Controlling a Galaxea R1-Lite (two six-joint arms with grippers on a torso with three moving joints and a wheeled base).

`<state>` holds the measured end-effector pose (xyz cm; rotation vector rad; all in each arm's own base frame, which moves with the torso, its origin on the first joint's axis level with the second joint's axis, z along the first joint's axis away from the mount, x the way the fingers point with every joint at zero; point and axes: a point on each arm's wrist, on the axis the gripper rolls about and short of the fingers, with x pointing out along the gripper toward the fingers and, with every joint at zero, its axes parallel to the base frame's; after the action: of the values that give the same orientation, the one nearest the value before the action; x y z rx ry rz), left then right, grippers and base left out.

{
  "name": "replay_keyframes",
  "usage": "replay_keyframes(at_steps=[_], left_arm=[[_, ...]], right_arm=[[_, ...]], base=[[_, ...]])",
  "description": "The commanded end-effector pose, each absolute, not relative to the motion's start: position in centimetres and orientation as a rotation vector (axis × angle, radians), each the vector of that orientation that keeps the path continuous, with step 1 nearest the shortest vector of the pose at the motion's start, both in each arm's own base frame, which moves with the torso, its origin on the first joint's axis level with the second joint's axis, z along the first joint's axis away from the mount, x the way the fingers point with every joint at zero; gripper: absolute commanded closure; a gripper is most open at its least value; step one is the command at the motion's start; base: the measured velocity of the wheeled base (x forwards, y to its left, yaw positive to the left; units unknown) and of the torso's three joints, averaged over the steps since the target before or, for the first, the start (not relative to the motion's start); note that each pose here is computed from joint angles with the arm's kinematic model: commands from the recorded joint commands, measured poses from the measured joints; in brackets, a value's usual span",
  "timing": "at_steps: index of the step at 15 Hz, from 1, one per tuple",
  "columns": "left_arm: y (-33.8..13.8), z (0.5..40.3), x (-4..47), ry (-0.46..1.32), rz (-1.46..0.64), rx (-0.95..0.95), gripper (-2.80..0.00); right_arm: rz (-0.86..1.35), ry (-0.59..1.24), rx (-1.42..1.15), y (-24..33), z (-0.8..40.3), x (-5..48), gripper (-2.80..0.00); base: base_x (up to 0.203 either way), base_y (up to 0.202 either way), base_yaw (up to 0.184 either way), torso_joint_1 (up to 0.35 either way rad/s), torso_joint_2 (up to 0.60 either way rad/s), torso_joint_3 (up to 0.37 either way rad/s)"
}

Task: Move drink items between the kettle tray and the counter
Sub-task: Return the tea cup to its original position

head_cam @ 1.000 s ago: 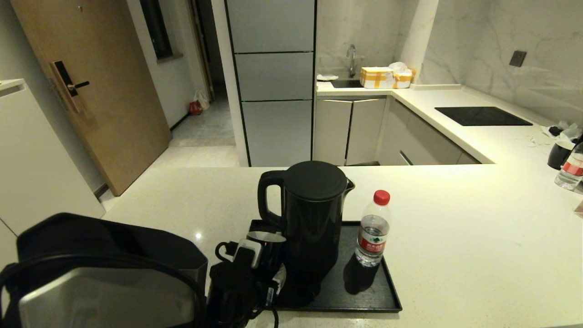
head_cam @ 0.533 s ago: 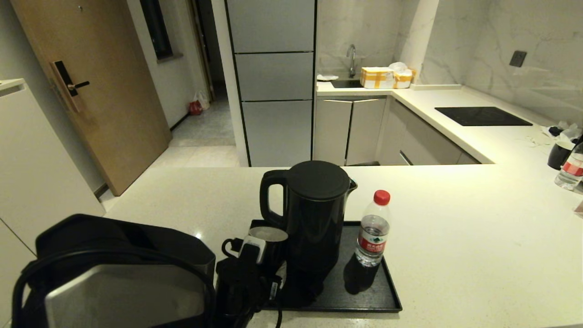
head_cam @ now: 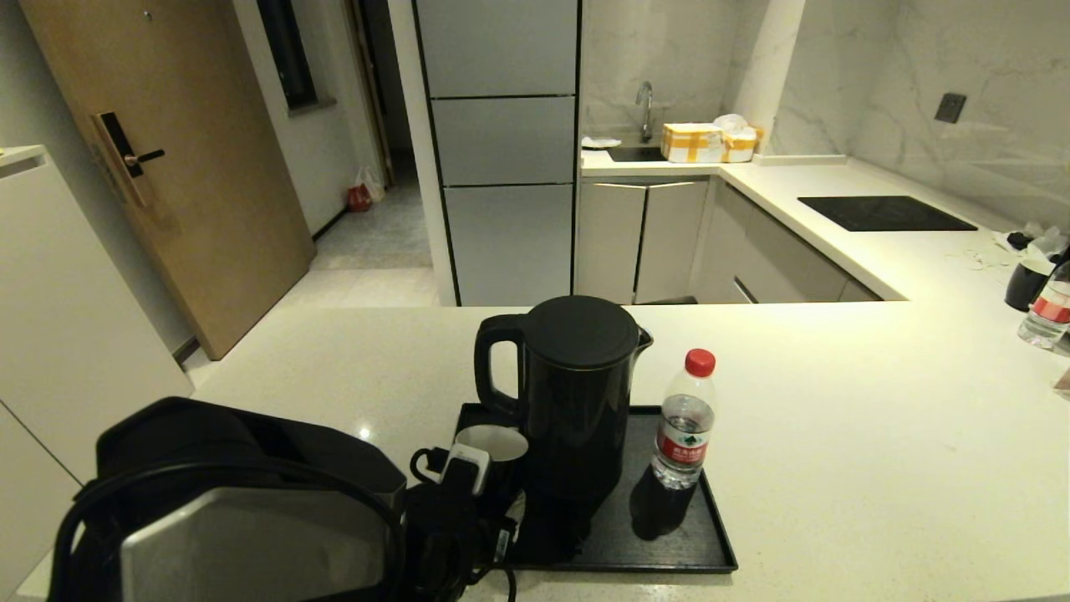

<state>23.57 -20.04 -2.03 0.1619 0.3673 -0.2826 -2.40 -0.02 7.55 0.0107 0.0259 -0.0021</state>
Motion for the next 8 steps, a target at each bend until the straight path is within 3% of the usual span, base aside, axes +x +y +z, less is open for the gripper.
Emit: replay_keyframes(at_steps=[1,8], left_arm=[[-20.0,-2.2,23.5,0.373,-0.275,0.160,0.00],[-19.5,-2.8,21.9,0.422,-0.251,0.164,0.00]], right_arm=[[-0.002,0.026,0.011,0.0,7.5,-2.4,0.00],[-0.002,0.026,0.011,0.0,7.5,-2.4,0.00]], base=[[0.000,0.000,0.000,0.000,0.00,0.000],[0.000,0.000,0.000,0.000,0.00,0.000]])
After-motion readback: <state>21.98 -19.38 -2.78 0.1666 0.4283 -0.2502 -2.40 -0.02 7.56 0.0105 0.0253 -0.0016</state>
